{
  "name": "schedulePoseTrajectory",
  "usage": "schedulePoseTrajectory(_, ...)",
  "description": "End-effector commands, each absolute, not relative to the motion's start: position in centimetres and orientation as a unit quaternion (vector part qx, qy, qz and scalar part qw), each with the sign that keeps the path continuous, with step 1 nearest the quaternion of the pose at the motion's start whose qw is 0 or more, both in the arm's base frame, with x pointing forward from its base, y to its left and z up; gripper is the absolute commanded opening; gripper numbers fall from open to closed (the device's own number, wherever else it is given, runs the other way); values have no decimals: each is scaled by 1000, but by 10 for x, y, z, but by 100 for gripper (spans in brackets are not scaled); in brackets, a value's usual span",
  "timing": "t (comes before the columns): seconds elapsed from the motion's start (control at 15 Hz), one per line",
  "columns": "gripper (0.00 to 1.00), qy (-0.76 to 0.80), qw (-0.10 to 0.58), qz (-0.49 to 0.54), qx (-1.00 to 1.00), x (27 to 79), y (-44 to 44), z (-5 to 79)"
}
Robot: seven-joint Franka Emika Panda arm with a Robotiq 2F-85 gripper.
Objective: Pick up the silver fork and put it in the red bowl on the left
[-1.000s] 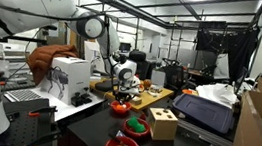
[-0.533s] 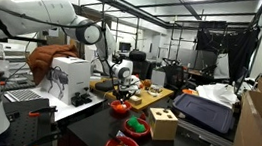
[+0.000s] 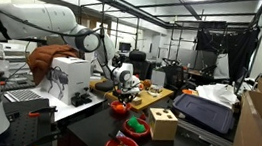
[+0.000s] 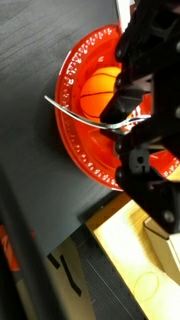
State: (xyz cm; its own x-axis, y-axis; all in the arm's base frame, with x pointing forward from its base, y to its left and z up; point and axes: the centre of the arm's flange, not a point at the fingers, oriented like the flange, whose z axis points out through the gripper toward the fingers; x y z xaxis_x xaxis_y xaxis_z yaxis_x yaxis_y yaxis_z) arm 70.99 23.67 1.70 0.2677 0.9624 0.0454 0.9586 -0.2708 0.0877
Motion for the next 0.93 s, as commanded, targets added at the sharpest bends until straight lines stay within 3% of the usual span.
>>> schedulePoseTrajectory(0.0,3,595,35,47,802,730,247,1)
schedulePoseTrajectory(0.53,3,599,53,57,797,727,270,-2)
schedulePoseTrajectory(0.87,3,566,120,51,814,712,257,1)
